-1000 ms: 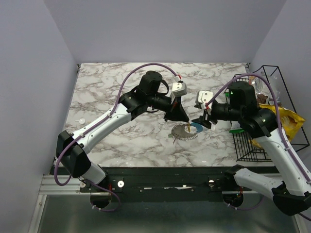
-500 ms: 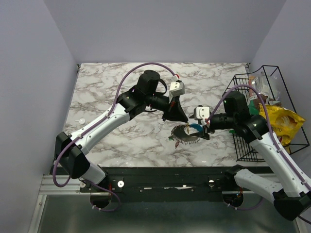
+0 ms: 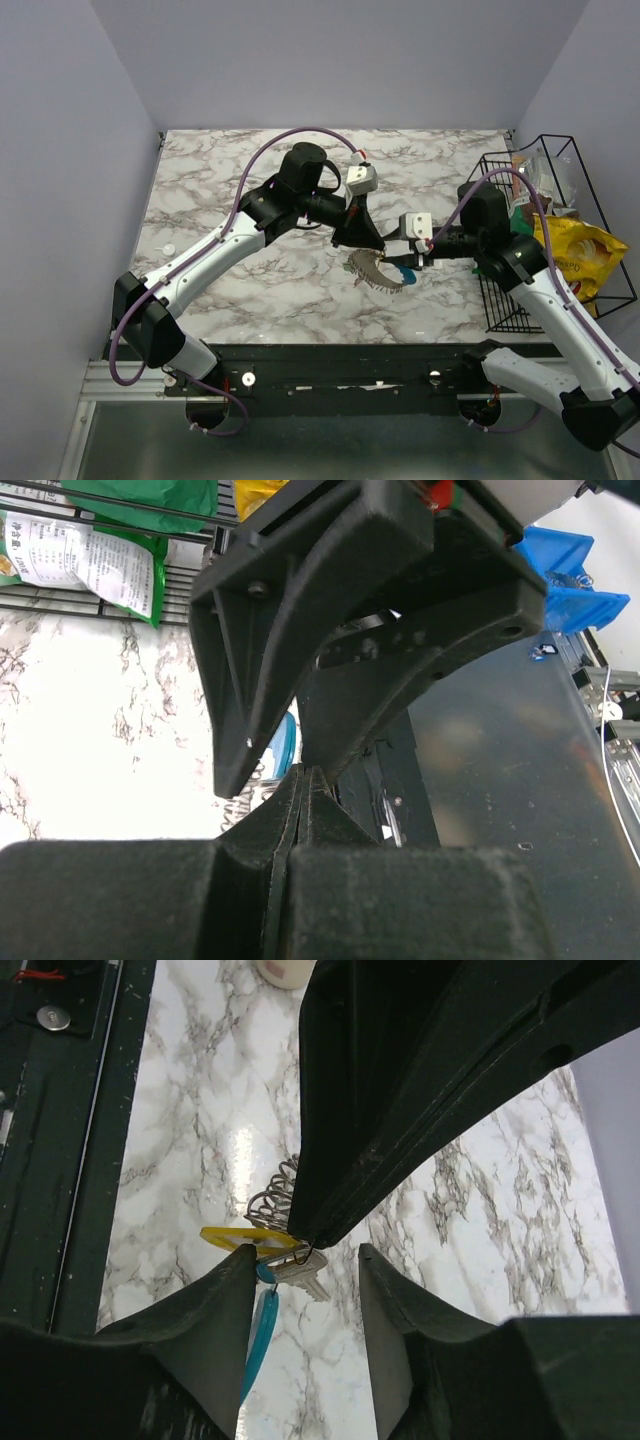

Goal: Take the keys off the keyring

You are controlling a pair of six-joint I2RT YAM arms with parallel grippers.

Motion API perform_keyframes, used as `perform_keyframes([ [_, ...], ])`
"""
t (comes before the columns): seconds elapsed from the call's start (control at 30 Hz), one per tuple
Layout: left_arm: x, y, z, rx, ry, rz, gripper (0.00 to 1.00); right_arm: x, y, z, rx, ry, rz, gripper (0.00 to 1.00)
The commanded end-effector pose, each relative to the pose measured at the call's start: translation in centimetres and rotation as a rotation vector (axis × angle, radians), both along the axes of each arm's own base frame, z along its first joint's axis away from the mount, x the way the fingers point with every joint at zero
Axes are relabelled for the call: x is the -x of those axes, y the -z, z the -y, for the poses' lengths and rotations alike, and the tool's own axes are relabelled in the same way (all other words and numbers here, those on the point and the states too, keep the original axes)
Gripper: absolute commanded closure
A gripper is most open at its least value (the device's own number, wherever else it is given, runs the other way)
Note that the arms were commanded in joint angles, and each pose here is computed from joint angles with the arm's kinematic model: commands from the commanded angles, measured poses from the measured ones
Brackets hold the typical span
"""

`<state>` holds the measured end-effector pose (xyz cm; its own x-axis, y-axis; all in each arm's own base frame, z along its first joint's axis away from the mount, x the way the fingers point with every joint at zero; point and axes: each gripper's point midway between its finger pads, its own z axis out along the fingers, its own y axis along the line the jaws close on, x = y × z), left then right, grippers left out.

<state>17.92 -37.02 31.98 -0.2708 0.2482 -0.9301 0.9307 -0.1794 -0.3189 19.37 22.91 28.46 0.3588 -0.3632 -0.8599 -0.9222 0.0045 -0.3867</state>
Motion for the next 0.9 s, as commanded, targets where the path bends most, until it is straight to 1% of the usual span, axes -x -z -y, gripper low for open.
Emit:
perform_keyframes([
  [0.0,0.9,-1.9,-0.7,0.055,0.029,0.031,1.0,0.1,0.2,-0.4,-0.021,-0.025,-0.016,0.54],
  [0.13,0.8,-2.1,-0.8,0.057,0.024,0.03,1.0,0.1,0.2,-0.4,-0.021,-0.019,-0.016,0.76],
  [0.3,0.6,-2.1,-0.9,0.056,0.012,0.034,1.0,0.1,-0.2,0.3,-0.015,0.019,0.012,0.83],
  [0.33,0.7,-2.2,-0.9,0.059,0.014,0.038,1.0,0.1,-0.3,0.3,-0.014,0.024,0.02,0.87],
  [0.4,0.6,-2.0,-0.9,0.054,0.01,0.034,1.0,-0.1,-0.6,0.7,-0.009,0.049,0.041,0.92],
  [0.53,0.4,-1.9,-1.0,0.053,0.001,0.037,1.0,-0.2,-1.4,1.2,-0.009,0.079,0.067,0.95],
  [0.67,0.3,-1.9,-1.0,0.051,-0.005,0.037,1.0,-0.5,-2.2,1.4,-0.011,0.104,0.075,0.95],
  [0.87,0.3,-1.9,-1.0,0.051,-0.008,0.036,1.0,-1.3,-1.6,1.9,0.023,0.154,0.078,0.93],
])
